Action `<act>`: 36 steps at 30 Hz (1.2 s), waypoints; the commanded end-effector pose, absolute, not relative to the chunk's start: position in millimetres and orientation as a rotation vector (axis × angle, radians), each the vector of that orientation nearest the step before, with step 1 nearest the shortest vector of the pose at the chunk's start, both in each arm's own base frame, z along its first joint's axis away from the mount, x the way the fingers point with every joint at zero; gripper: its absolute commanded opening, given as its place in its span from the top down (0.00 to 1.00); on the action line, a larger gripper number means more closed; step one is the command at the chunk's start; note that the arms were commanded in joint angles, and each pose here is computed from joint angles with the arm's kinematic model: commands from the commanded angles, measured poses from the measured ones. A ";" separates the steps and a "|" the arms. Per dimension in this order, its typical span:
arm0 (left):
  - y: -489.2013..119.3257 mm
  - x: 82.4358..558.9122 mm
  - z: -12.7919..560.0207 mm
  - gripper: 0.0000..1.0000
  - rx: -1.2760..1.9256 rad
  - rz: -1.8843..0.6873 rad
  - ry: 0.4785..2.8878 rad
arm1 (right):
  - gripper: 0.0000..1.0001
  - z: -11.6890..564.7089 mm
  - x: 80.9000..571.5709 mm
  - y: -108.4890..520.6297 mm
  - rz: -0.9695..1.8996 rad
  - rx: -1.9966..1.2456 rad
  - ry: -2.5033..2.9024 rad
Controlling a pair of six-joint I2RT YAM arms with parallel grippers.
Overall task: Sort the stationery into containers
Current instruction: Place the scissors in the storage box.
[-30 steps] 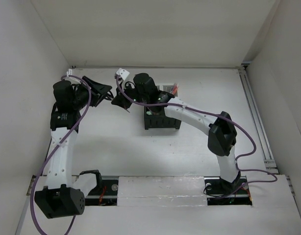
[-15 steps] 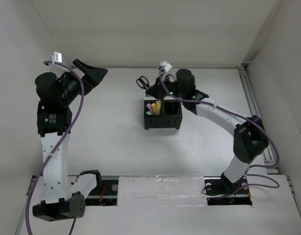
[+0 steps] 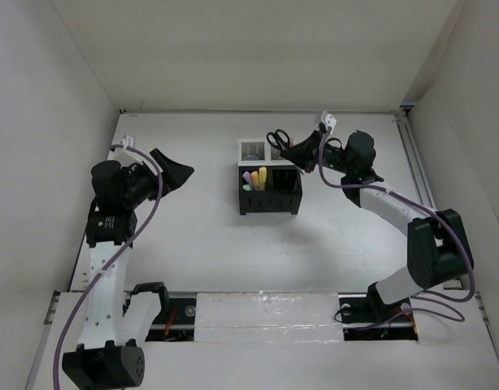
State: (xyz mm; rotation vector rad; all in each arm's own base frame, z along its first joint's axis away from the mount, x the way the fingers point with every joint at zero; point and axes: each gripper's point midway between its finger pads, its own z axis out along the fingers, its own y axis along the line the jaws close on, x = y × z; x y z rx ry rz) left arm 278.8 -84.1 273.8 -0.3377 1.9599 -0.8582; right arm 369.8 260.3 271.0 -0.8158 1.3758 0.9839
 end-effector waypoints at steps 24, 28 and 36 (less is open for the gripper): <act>-101.0 260.3 255.1 0.00 -0.146 -0.934 1.866 | 1.00 271.0 343.8 261.2 1.133 -0.845 1.027; -101.1 260.0 251.2 0.00 -0.151 -0.936 1.874 | 1.00 262.3 343.2 262.8 1.146 -0.864 1.037; -103.8 258.3 249.8 0.00 -0.146 -0.959 1.876 | 1.00 257.3 352.1 261.4 1.140 -0.857 1.044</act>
